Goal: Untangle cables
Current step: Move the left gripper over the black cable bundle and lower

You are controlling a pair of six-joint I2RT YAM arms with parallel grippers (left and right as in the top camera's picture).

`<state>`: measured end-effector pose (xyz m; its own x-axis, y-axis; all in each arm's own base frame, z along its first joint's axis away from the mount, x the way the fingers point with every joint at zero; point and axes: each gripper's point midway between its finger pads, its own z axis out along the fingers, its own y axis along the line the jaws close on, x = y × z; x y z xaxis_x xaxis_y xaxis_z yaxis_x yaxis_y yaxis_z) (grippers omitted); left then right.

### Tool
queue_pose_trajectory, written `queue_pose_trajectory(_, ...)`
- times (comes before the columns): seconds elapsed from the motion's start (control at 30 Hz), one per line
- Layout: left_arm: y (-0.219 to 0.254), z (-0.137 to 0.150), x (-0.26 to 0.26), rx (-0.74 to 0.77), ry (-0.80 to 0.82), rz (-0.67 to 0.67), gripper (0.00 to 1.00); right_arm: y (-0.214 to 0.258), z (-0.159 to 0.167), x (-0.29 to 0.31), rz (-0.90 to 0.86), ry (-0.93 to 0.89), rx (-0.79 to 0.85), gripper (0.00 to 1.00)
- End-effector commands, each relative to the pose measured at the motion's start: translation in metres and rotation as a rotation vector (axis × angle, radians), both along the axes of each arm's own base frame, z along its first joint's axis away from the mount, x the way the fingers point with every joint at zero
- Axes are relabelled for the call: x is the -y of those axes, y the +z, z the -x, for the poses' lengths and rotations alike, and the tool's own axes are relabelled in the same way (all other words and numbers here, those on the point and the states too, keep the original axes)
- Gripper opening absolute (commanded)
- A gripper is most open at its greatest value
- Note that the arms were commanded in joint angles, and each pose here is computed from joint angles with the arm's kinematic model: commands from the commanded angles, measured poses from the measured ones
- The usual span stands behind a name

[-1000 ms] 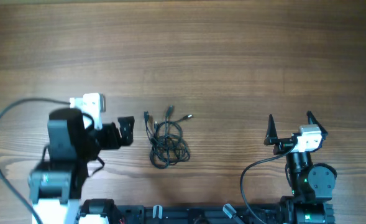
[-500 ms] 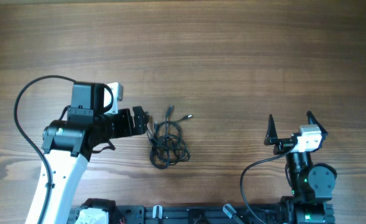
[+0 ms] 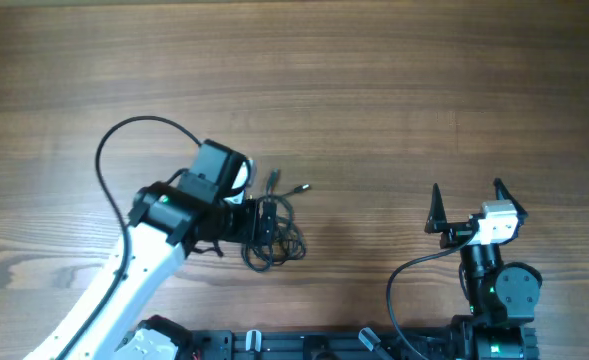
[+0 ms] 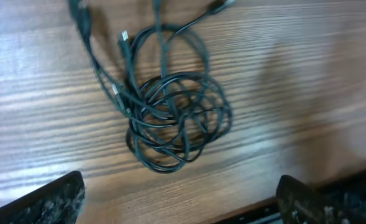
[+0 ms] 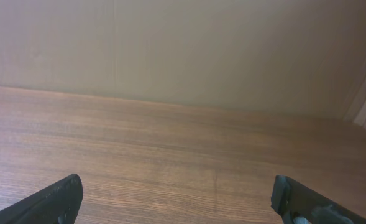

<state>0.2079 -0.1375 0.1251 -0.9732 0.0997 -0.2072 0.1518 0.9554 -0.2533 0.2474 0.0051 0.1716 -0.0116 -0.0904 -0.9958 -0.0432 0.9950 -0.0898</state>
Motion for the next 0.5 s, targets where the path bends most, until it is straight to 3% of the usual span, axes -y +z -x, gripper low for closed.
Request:
queue_pose_trajectory(0.0, -0.029, 0.000, -0.012, -0.075, 0.131, -0.134, 1.00, 0.002, 0.000, 0.000, -0.014, -0.005, 0.009, 1.00)
queue_pose_trajectory(0.17, -0.065, 0.015, -0.011, -0.172, 0.206, -0.230, 1.00, 0.002, 0.000, 0.000, -0.014, -0.005, 0.009, 1.00)
queue_pose_trajectory(0.47, -0.090, 0.028, 0.024, -0.143, 0.152, -0.206, 1.00, 0.002, 0.000, 0.000, -0.014, -0.005, 0.009, 1.00)
